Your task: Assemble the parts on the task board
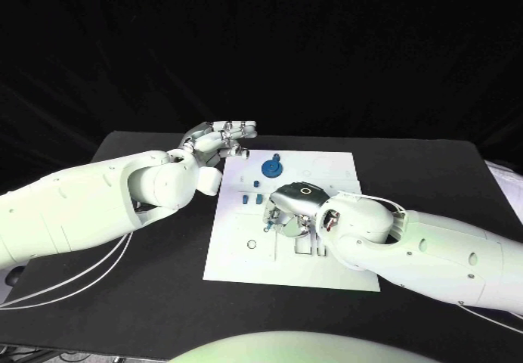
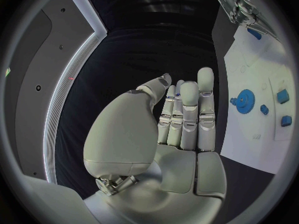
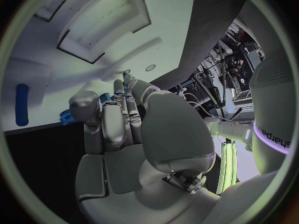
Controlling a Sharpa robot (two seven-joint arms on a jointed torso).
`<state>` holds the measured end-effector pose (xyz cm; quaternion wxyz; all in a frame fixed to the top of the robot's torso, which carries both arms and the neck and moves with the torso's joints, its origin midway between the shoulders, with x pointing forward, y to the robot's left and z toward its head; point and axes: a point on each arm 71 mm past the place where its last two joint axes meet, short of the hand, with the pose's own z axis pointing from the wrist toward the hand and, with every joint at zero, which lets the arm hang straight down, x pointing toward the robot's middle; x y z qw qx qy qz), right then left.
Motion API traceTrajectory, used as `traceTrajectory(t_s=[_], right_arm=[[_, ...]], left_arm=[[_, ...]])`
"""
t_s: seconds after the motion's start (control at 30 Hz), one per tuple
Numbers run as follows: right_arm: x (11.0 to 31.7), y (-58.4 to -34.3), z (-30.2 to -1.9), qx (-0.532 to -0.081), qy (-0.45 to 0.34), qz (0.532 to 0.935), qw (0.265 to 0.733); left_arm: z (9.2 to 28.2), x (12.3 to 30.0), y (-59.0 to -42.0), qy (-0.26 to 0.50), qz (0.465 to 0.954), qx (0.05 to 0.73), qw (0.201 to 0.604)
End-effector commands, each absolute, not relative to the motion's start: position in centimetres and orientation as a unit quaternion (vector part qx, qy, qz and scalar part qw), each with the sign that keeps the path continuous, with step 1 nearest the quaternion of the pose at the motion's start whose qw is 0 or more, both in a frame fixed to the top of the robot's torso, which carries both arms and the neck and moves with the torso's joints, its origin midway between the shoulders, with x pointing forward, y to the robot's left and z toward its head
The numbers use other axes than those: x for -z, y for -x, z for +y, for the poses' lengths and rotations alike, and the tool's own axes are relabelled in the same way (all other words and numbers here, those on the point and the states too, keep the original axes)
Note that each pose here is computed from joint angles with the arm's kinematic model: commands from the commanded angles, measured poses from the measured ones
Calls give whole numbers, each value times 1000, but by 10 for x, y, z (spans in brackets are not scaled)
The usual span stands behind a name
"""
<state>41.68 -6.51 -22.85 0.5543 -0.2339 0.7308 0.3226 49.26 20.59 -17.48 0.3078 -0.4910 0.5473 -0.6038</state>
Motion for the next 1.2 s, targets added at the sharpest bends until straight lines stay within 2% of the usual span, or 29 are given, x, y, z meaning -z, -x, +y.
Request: traceTrajectory(t_s=[0.03,0.6,0.9,1.2], right_arm=[[231,-415,-63,-317,251,733,547],[236,-413,-58,-315,257,737,540],[242,-414,-57,-280,277,748,534],[244,-417,-57,-266,269,749,544]], left_arm=[[203,174,-492,488,548,610,300],[203,174,-491,488,549,610,297],[202,174,-491,487,550,610,296],[202,174,-491,488,550,610,296]])
